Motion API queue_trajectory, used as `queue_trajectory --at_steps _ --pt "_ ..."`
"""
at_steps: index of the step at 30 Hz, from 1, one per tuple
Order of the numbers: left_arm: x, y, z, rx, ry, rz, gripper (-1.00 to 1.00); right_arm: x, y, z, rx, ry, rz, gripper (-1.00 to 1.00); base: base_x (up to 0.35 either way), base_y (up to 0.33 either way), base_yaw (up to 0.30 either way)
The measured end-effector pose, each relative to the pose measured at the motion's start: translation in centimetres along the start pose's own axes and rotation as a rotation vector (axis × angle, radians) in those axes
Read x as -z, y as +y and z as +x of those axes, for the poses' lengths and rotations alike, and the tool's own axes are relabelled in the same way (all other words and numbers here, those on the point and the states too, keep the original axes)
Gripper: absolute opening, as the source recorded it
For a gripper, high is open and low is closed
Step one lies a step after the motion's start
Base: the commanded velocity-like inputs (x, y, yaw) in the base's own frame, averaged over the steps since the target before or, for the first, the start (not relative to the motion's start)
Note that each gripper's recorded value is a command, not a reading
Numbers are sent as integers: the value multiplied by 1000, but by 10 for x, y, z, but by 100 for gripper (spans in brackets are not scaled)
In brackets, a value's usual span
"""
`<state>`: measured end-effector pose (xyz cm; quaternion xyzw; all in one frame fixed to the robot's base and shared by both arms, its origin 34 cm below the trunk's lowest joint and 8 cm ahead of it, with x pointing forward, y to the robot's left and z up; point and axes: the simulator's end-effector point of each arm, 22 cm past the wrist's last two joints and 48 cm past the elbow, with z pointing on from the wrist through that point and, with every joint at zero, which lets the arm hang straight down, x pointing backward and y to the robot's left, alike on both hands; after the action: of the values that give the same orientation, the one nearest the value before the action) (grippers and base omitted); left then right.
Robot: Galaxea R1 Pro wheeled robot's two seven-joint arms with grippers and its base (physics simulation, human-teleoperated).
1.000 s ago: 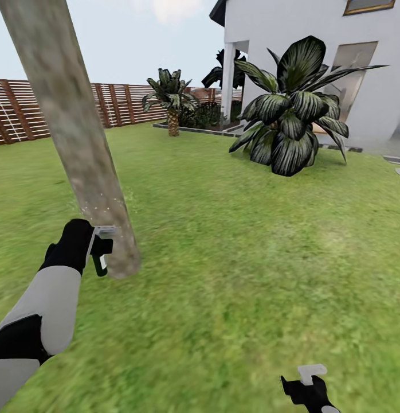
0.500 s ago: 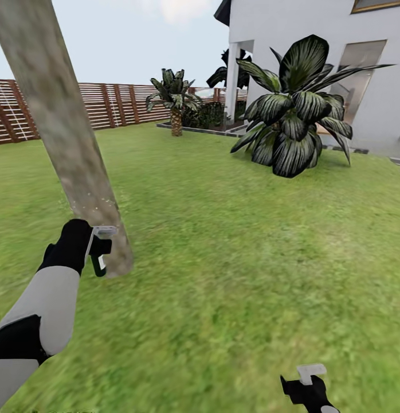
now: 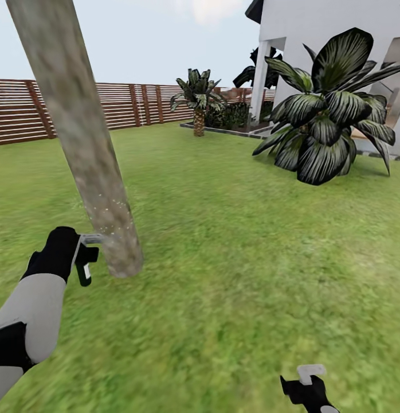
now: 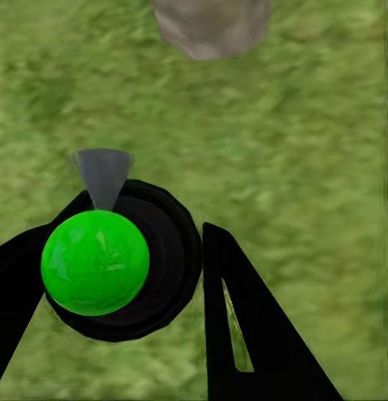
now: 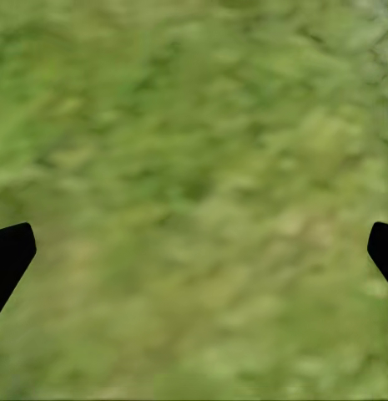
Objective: In the garden, pick up the pesticide atomizer on the floor and spray pesticide onto both trees until each tree trunk is fully covered.
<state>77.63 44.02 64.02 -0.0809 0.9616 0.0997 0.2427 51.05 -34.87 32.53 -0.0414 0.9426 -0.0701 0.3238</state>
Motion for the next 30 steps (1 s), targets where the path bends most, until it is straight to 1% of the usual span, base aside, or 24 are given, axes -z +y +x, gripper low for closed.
queue_trajectory --at_steps 4,8,13,15,18,22,30 --pt "3 -24 -4 -8 -11 32 -100 0 -3 1 0 1 4 100 213 -82 8" --pt "3 -25 -5 -11 -13 29 -100 0 -3 1 1 2 5 100 25 -10 0" --pt "10 -25 -18 -11 -33 28 -100 0 -3 1 2 2 4 100 1 0 0" --pt "20 -26 -34 -6 -59 31 -100 0 -3 1 1 2 4 100 0 0 0" --pt "24 -23 -42 -3 -72 27 -100 0 -3 1 1 2 4 100 0 0 0" --pt "25 -16 -43 2 -74 18 -100 0 -2 1 1 2 3 100 0 -17 0" --pt "19 -15 -34 2 -59 18 -100 0 -2 1 1 2 3 100 0 -248 0"
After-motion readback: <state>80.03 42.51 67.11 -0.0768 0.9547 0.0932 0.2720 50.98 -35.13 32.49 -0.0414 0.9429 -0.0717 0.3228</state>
